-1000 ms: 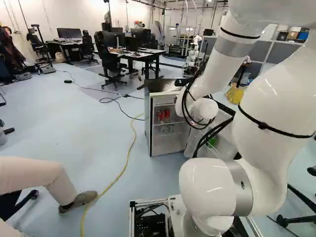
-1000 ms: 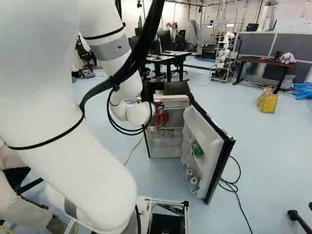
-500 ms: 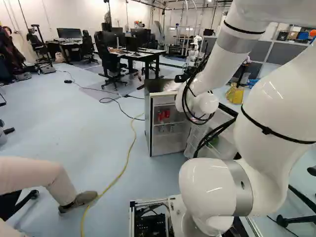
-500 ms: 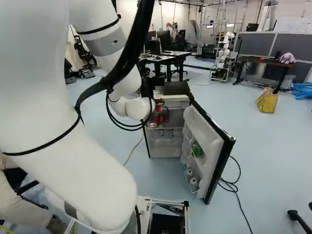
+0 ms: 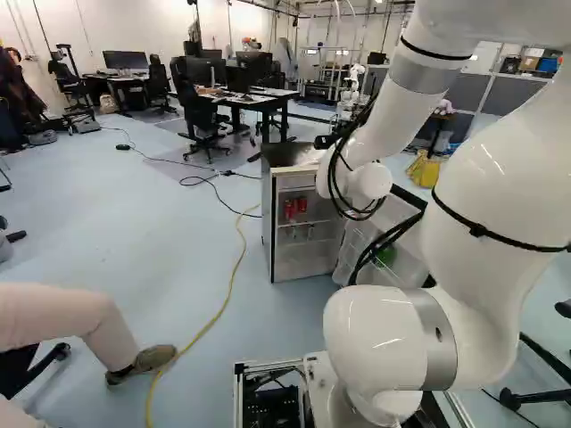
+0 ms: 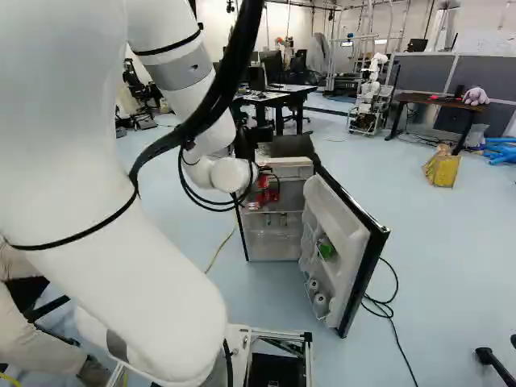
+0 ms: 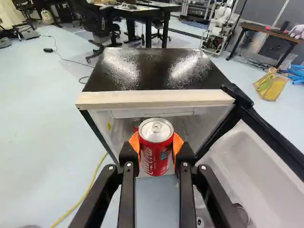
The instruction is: Grab a drink from the fridge
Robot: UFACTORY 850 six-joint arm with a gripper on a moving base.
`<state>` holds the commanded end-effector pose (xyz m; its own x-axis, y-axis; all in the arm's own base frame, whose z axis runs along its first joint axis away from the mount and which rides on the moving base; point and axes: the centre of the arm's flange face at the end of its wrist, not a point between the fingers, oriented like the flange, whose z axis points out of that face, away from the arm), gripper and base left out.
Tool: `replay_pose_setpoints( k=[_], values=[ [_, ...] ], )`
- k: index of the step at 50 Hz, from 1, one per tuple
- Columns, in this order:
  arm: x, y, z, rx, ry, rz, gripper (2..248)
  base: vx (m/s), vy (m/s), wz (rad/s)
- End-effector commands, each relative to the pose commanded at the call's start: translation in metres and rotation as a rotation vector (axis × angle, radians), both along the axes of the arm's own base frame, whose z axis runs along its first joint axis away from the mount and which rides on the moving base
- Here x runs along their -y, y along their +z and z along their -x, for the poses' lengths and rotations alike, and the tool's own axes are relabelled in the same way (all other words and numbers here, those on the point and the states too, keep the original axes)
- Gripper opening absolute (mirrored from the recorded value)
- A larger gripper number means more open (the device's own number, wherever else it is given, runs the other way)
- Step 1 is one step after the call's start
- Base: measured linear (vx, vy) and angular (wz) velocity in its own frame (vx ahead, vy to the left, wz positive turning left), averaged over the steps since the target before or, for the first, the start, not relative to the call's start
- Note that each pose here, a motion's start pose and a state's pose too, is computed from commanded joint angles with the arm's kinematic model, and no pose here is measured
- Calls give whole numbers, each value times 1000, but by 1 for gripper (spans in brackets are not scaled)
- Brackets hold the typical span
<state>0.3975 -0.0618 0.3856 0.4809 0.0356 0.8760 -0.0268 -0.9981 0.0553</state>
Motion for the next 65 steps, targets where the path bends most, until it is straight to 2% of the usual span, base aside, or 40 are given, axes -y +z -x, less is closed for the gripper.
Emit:
replay_pose_setpoints(
  k=[52,65],
  values=[
    [0,43,-17,17,1,20,87,0,0,0],
    [1,44,-24,-1,1,20,87,0,0,0]
  ],
)
